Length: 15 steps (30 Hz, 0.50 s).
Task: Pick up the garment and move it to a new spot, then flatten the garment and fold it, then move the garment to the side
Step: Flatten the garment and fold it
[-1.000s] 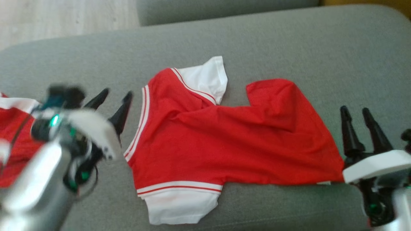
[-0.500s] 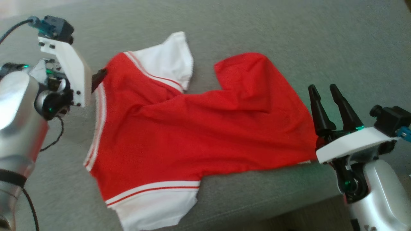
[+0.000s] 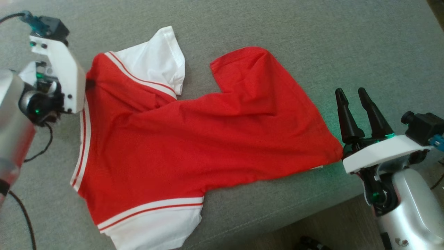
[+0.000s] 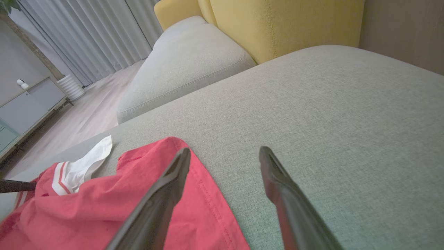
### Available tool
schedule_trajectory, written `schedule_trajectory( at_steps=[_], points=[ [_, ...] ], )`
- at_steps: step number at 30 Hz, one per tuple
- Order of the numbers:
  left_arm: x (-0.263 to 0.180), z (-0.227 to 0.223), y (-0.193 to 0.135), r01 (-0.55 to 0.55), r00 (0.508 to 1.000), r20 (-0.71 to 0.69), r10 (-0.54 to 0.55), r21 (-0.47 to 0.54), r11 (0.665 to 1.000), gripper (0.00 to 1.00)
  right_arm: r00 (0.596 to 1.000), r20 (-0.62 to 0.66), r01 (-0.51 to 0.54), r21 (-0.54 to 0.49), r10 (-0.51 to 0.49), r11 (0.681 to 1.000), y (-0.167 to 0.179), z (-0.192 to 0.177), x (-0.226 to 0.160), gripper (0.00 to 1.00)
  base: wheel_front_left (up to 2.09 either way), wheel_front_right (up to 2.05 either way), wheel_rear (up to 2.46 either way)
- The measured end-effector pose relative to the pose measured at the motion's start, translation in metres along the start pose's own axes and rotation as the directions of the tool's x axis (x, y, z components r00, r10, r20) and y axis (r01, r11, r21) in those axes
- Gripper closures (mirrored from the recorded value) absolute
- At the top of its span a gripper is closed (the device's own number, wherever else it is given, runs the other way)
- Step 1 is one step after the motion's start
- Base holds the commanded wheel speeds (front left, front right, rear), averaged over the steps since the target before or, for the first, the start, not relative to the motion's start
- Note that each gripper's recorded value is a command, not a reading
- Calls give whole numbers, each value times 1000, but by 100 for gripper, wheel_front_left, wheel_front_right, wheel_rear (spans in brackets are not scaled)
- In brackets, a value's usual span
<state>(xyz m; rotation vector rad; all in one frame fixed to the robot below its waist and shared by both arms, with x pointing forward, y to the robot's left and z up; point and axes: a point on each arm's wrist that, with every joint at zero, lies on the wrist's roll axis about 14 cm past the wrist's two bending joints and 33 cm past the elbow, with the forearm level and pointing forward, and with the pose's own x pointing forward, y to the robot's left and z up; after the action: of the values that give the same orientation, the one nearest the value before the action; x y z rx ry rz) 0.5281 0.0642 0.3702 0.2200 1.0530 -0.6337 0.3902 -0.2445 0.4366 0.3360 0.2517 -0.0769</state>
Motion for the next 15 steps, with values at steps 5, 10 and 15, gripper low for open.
schedule_trajectory(
  at_steps=[5, 10, 15],
  points=[
    [-3, 22, 24, -51, 992, 110, 53, -27, 998, 100, 1000, -11, -6, -1, 6, 1000, 2, -5, 5, 0, 0, 0, 0],
    [-12, 60, 59, -133, 967, 214, 140, -50, 990, 100, 1000, -24, -6, -2, 6, 1000, 1, -11, 13, 0, 0, 0, 0],
    [-7, 71, 80, -184, 943, 266, 202, -91, 979, 100, 1000, 1, 2, -4, -2, 1000, -3, -6, 19, 0, 0, 0, 0]
  ],
)
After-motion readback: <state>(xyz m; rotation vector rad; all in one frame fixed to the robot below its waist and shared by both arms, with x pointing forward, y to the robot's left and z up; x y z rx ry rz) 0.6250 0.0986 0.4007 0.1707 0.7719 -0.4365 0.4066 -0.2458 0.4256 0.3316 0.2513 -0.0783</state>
